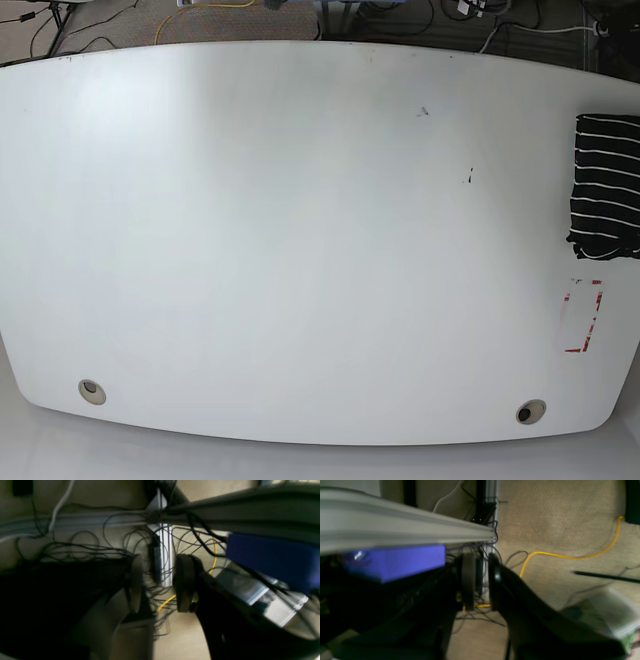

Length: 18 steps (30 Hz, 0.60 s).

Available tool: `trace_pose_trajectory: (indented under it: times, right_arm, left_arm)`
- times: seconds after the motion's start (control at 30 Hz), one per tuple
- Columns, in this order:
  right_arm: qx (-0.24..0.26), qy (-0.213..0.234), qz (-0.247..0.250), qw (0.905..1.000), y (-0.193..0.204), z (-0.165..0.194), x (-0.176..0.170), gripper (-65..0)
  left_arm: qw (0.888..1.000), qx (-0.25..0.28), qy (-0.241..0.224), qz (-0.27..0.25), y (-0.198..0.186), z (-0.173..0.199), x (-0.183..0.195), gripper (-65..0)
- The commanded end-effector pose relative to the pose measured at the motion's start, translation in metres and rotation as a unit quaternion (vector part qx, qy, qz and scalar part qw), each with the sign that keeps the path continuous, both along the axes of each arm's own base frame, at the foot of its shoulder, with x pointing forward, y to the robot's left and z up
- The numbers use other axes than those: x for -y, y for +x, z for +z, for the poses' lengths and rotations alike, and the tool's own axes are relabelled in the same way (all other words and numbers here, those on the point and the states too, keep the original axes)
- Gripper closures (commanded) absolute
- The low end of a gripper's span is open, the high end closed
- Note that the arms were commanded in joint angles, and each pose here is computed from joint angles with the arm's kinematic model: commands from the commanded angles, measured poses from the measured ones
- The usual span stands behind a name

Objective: Layout the t-shirt on the table in an organized manner, then fold the t-shirt properly

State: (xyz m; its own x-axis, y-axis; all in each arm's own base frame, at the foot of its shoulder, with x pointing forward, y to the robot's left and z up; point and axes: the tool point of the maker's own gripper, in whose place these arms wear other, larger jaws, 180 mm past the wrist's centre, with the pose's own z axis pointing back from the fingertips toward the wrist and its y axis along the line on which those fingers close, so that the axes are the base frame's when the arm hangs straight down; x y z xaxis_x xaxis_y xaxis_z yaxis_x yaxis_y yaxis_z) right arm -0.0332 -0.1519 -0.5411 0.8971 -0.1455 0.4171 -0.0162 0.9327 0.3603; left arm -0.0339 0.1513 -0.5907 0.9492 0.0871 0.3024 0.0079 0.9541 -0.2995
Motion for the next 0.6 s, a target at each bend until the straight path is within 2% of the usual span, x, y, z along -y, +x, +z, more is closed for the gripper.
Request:
trace_pose_trajectory:
  times: [0.0,0.2,0.4,0.57]
  right_arm:
    - [-0.031,0.0,0.02,0.9993,-0.016,-0.015,-0.003,-8.7]
    - [-0.049,-0.006,0.034,0.9982,-0.007,-0.038,-0.018,-8.7]
    - [-0.071,-0.047,0.038,0.9957,0.004,-0.063,-0.012,-8.7]
    - [-0.092,-0.051,0.033,0.9939,0.01,-0.079,-0.015,-8.7]
  left_arm:
    - [1.0,-0.01,-0.014,-0.003,0.0,-0.009,0.007,-21.1]
    - [0.998,-0.045,-0.015,-0.029,0.009,-0.031,0.004,-21.1]
    - [0.997,-0.07,0.029,-0.008,0.024,-0.049,-0.014,-21.2]
    - [0.996,-0.076,0.043,0.0,0.038,-0.055,-0.021,-21.4]
